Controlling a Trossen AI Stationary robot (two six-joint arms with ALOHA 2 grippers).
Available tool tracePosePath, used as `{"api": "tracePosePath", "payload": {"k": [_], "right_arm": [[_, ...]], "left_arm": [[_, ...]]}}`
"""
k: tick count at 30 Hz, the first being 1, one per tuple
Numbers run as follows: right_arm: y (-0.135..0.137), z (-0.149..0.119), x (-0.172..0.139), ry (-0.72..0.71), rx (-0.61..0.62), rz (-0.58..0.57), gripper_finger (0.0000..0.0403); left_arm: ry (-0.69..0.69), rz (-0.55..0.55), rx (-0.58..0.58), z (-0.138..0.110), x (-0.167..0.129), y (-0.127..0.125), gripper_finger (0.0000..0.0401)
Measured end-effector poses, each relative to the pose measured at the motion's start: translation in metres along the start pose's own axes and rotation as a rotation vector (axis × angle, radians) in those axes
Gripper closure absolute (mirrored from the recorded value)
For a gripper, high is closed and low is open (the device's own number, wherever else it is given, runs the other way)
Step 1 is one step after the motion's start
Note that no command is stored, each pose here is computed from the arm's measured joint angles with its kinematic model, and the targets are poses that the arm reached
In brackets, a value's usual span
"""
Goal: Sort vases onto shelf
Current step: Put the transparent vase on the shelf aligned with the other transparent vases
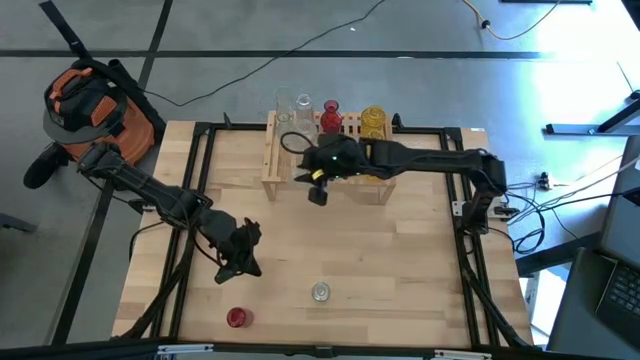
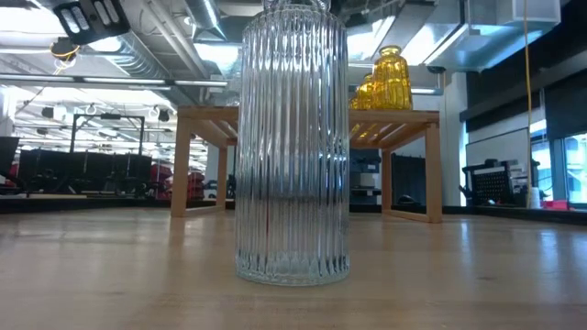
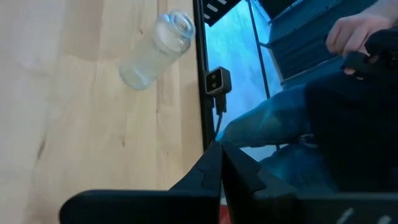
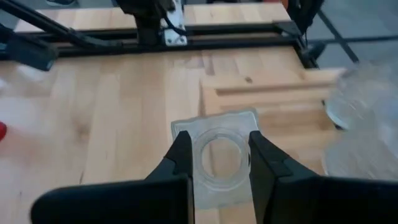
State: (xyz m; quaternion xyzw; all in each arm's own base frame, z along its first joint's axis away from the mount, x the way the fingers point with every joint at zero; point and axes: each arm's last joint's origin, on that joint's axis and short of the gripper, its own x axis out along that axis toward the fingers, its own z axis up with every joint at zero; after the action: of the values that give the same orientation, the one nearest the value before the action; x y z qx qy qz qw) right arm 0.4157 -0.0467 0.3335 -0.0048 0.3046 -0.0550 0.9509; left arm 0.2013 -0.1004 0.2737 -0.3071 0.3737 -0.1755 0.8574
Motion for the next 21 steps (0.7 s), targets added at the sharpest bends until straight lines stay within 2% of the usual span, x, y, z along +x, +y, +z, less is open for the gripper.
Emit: {"api": "tracePosePath", "payload": {"k": [6,21], "right_arm": [[-0.002,0.005,0.012,-0.089,-0.014,-0.026,0.0345],[-0.014,0.006,0.028,-0.141,-0.025,-0.103,0.0342]], "left_arm": [[0.000,0.005,-0.029,-0.005,0.001,-0.006,0.0401],[-0.009,0.009,-0.060,-0.009,0.002,-0.010,0.0401]]}}
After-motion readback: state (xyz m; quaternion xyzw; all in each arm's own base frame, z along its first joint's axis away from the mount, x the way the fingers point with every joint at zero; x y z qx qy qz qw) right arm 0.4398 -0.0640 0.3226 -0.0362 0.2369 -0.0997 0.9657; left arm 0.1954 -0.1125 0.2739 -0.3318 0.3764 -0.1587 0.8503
